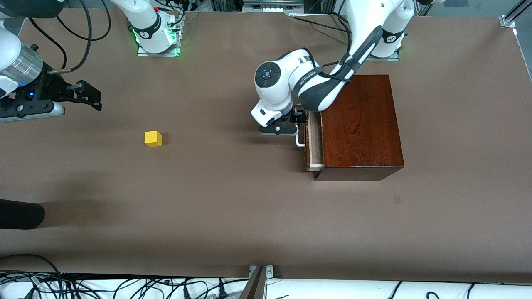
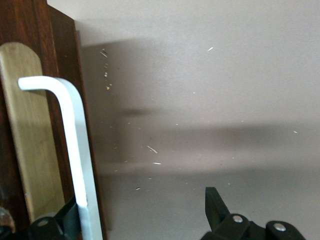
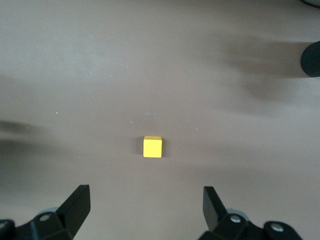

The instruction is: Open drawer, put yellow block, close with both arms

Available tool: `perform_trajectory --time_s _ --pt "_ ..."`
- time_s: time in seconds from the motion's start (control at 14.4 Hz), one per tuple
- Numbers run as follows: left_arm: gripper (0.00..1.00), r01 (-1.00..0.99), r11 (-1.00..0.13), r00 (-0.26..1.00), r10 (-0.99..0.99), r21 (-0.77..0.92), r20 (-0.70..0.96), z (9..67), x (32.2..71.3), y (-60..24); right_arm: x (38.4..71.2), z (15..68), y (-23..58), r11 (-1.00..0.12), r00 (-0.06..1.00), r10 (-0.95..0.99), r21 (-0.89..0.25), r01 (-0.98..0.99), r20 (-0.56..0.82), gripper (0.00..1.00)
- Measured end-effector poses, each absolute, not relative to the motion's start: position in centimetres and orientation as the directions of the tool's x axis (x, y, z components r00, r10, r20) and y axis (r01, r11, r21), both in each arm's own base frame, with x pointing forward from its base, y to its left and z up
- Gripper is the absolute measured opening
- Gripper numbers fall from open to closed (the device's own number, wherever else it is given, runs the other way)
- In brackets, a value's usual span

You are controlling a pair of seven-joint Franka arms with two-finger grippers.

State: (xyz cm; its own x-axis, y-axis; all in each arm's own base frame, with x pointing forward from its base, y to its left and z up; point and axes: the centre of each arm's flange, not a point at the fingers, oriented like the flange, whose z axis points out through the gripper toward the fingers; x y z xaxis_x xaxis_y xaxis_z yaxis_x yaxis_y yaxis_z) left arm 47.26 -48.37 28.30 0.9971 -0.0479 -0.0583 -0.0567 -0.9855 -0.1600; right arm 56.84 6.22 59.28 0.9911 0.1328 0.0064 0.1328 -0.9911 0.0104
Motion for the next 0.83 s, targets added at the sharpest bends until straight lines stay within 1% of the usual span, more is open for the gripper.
perform_trajectory --time_s 0.21,0.42,0.7,0.83 --pt "1.0 -0.061 -0.993 0.998 -0.06 -0.097 -0.012 29.6 46.4 -51.4 56.9 59.1 6.1 -0.991 0.991 0.131 0.01 0.131 0.005 1.0" --pt "1.0 -0.075 -0.994 0.997 -0.075 -0.074 0.001 30.0 45.7 -53.3 57.3 58.9 5.9 -0.992 0.992 0.126 0.011 0.126 0.013 1.0" --pt "1.0 -0.073 -0.995 0.997 -0.074 -0.069 0.003 30.0 45.8 -53.5 57.5 58.8 5.6 -0.992 0.992 0.123 0.02 0.122 0.019 1.0" --pt "1.0 -0.067 -0.997 0.997 -0.068 -0.039 0.03 31.7 46.5 -54.0 58.1 58.5 5.5 -0.992 0.992 0.122 0.023 0.121 0.038 1.0"
